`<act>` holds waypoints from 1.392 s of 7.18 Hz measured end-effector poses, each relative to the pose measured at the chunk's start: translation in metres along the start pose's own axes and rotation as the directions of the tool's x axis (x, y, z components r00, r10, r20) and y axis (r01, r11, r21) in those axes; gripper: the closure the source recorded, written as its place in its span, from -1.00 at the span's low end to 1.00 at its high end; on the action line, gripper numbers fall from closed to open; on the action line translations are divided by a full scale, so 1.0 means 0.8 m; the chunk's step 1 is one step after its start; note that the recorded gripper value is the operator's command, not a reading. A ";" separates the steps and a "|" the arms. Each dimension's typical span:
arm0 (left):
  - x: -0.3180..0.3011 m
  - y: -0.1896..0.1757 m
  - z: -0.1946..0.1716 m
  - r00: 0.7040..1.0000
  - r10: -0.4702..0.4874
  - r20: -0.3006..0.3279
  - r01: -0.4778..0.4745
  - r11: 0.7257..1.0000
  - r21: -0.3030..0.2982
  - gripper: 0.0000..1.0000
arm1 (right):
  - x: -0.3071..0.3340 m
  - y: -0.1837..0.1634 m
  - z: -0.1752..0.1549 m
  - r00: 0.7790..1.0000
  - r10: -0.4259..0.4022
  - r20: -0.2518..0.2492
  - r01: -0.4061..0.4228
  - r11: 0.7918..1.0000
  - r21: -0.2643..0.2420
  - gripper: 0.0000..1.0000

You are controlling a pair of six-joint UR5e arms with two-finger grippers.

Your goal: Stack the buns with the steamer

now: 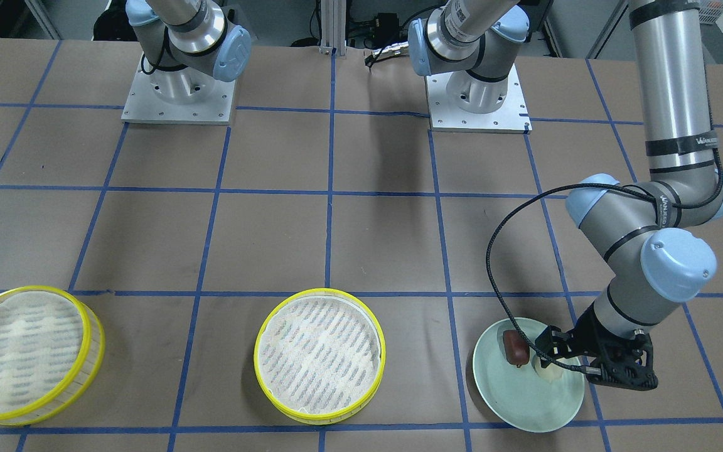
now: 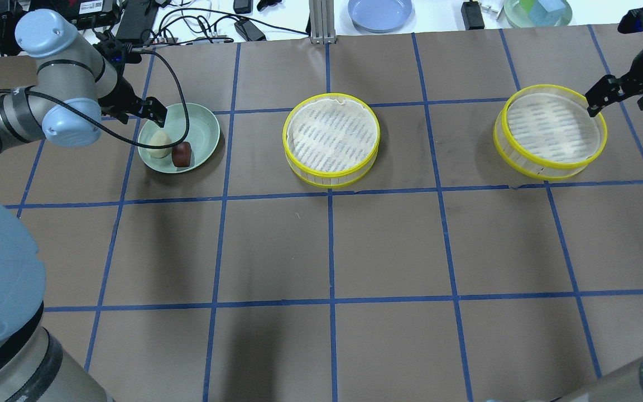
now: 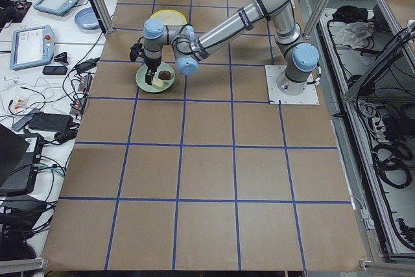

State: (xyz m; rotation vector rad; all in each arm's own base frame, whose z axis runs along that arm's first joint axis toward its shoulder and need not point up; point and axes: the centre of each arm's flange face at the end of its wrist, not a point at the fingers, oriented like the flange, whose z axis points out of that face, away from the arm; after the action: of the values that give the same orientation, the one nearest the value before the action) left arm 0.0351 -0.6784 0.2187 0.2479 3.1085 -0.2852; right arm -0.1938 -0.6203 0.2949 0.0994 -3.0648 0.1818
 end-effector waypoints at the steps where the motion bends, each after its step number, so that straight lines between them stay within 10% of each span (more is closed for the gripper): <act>1: 0.000 0.003 0.026 1.000 0.002 -0.011 -0.002 1.000 -0.025 0.99 | 0.012 -0.005 0.031 1.000 0.001 0.013 -0.001 1.000 0.007 -0.94; 5: -0.003 -0.002 0.039 0.999 -0.039 -0.016 0.038 0.999 -0.037 1.00 | 0.036 -0.020 0.085 0.999 -0.010 0.043 0.007 0.998 0.062 0.98; 10: 0.122 -0.070 -0.075 0.907 -0.334 -0.255 0.362 0.929 0.071 1.00 | 0.039 -0.017 0.063 0.999 -0.007 0.043 0.005 0.998 0.060 1.00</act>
State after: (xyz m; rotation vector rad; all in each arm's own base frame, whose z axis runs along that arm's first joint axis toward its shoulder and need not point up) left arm -0.0701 -0.7069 0.2859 -0.3058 3.3656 -0.4762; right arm -0.2277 -0.6414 0.2492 0.1173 -3.1025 0.2746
